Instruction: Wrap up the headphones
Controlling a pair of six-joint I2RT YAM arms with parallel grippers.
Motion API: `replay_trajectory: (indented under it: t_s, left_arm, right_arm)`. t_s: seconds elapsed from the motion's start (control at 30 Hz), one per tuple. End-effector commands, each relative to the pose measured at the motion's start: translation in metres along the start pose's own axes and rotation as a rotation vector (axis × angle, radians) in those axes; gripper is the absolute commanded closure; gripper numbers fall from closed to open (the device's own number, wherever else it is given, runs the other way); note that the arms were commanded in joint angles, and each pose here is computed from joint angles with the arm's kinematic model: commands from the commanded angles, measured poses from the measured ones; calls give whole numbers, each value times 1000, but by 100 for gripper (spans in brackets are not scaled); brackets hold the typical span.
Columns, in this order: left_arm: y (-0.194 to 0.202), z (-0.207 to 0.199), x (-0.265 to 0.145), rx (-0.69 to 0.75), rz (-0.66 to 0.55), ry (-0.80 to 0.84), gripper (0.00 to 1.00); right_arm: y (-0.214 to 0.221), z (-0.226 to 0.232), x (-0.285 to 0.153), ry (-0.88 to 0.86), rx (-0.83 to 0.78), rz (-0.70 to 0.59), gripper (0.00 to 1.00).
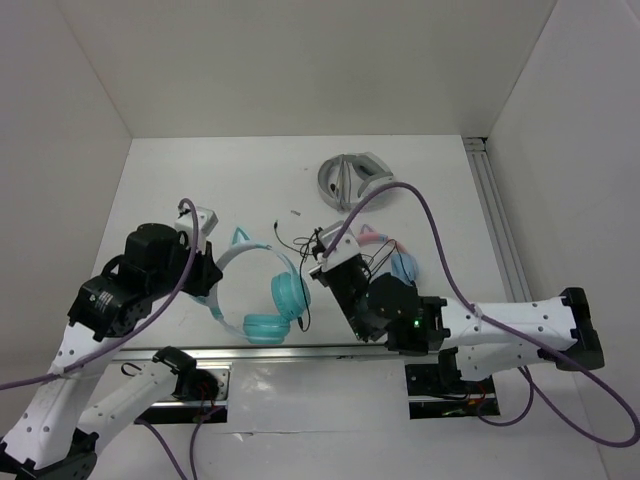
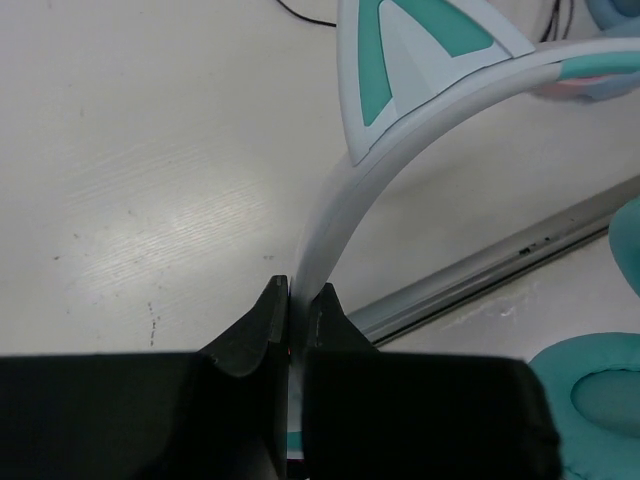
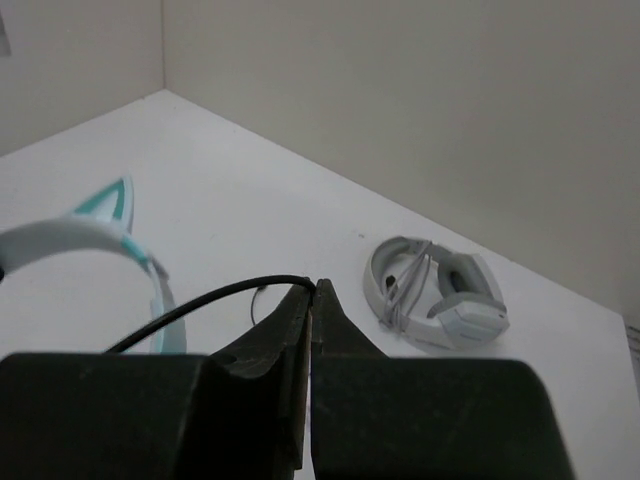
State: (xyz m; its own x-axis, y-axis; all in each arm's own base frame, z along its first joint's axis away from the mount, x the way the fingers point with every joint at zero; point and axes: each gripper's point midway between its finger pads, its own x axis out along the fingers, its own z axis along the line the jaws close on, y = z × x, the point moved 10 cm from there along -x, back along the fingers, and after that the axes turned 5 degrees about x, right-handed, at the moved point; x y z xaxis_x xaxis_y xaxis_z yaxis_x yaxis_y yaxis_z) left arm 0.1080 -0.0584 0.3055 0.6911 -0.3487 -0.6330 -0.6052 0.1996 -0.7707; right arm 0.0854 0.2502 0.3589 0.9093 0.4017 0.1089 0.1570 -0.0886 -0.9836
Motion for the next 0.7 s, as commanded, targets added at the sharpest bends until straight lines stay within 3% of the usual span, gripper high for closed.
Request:
replay_trajectory:
  t_s: [0.0,0.3,0.67]
  left_arm:
    - [-15,-15,-9,38,-118,194,100]
    - [-16,-27,-4,80,-92,345,100]
    - [-9,-22,18,56,3,180,100]
  right_arm:
    - [-15,3,23,-124,19,-25,100]
    - [2,8,77,-221,-51,38,100]
    - [-3,36,82,-206,-61,54,100]
